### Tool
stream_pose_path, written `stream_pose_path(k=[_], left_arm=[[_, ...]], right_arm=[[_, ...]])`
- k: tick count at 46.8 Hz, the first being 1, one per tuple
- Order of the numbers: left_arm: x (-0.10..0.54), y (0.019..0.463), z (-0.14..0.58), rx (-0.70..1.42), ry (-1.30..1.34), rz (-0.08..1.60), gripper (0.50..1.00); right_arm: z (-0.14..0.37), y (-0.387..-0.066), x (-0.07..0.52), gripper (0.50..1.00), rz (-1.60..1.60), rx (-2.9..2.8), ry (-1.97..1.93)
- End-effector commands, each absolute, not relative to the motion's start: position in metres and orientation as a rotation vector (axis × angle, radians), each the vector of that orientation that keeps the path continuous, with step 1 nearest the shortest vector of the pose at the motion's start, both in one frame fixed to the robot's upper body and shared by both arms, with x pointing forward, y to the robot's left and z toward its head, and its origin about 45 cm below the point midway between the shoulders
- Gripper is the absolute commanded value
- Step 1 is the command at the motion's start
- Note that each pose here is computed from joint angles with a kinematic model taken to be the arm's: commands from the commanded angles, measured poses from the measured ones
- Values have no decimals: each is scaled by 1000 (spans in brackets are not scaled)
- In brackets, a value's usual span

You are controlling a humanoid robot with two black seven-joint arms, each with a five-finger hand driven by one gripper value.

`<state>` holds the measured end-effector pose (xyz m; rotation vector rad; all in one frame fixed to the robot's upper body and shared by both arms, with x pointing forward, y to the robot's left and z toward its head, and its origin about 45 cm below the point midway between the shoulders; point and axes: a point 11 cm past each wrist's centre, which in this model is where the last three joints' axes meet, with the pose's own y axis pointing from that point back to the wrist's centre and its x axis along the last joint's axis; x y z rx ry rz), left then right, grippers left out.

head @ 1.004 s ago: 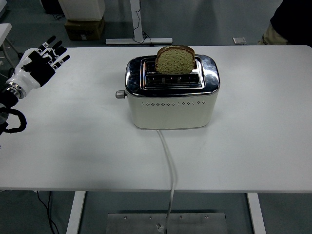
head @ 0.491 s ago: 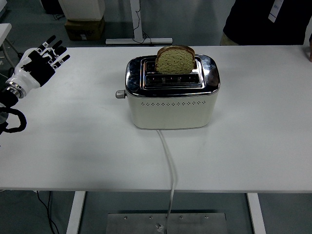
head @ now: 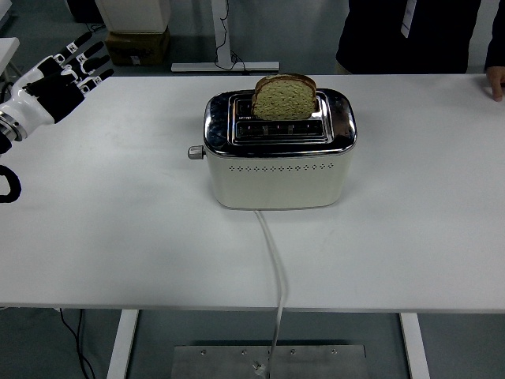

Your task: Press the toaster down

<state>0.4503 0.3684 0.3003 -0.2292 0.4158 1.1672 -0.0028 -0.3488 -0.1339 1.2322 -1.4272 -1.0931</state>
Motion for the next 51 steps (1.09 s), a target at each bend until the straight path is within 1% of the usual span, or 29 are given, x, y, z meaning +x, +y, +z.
stream_pose_path(k=[1, 9, 15, 26, 27, 34, 44, 51], left_arm=[[445, 370, 309, -179, 365, 1150, 1000], [436, 372, 322, -52, 273, 1113, 1000], [430, 373, 330, -5, 244, 1091, 1000], [417, 363, 337, 139, 158, 1018, 1000], [414, 357, 340, 187, 123, 985, 1000], [410, 348, 347, 284, 34, 906, 1000], [406, 335, 354, 447, -104, 750, 1000], [410, 335, 362, 561, -224, 730, 1000]], right_arm=[[-134, -349, -3, 1000, -1093, 1232, -1427], [-134, -349, -2, 1000, -1092, 1234, -1428], [-134, -349, -2, 1000, -1092, 1234, -1428], [-134, -349, -2, 1000, -1092, 1234, -1428], [-134, -349, -2, 998, -1092, 1234, -1428], [-134, -349, -2, 1000, -1092, 1234, -1428], [-134, -349, -2, 998, -1092, 1234, -1428], [-134, -349, -2, 998, -1092, 1234, -1428]])
